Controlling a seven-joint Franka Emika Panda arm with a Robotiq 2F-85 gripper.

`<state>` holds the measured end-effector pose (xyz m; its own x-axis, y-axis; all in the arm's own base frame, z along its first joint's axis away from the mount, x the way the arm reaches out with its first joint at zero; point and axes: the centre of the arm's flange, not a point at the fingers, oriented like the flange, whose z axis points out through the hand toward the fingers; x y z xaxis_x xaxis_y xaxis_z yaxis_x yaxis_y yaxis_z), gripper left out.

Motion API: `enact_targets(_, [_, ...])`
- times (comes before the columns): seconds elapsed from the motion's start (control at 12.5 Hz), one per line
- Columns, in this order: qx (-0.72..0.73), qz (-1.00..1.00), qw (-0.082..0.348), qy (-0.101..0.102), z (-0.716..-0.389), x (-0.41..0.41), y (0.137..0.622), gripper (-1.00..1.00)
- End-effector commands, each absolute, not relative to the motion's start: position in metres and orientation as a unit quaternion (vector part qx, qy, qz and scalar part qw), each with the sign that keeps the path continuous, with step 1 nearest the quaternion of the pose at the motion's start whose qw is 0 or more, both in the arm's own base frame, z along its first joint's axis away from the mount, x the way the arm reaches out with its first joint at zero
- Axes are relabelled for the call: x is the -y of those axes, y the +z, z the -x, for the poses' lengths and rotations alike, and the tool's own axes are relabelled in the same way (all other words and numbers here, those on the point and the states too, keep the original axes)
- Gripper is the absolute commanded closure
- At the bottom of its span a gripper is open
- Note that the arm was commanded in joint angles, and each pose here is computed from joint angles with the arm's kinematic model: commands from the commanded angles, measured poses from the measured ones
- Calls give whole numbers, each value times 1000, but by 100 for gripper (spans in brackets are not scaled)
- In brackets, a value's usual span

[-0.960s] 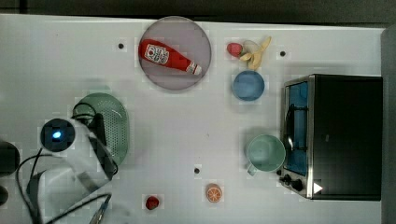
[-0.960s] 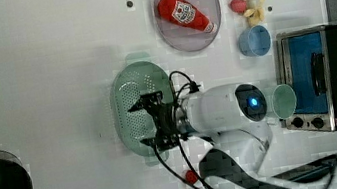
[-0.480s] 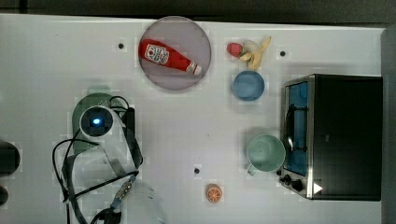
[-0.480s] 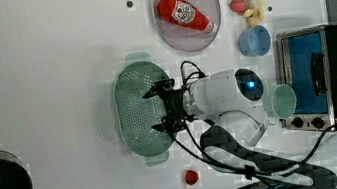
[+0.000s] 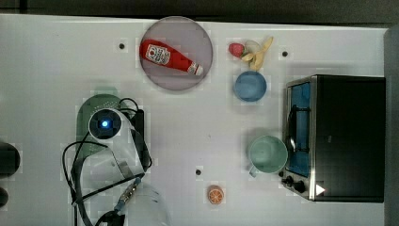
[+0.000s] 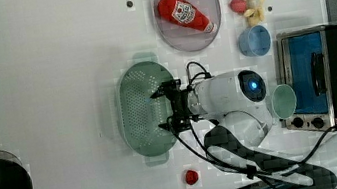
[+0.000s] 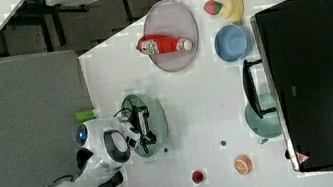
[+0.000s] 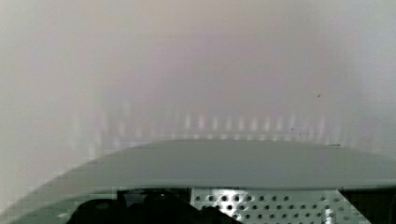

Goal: Drag strainer left to right.

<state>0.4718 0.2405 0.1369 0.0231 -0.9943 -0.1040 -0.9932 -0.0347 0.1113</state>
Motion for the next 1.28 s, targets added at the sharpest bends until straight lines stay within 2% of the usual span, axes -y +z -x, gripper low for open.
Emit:
enact_targets(0.08, [720, -692, -12, -56, -488, -207, 159, -100])
enact_targets(0.56, [706, -707, 5, -44, -482, -134, 161, -100])
enact_targets(1.28, [696, -718, 25, -21, -491, -32, 159, -100])
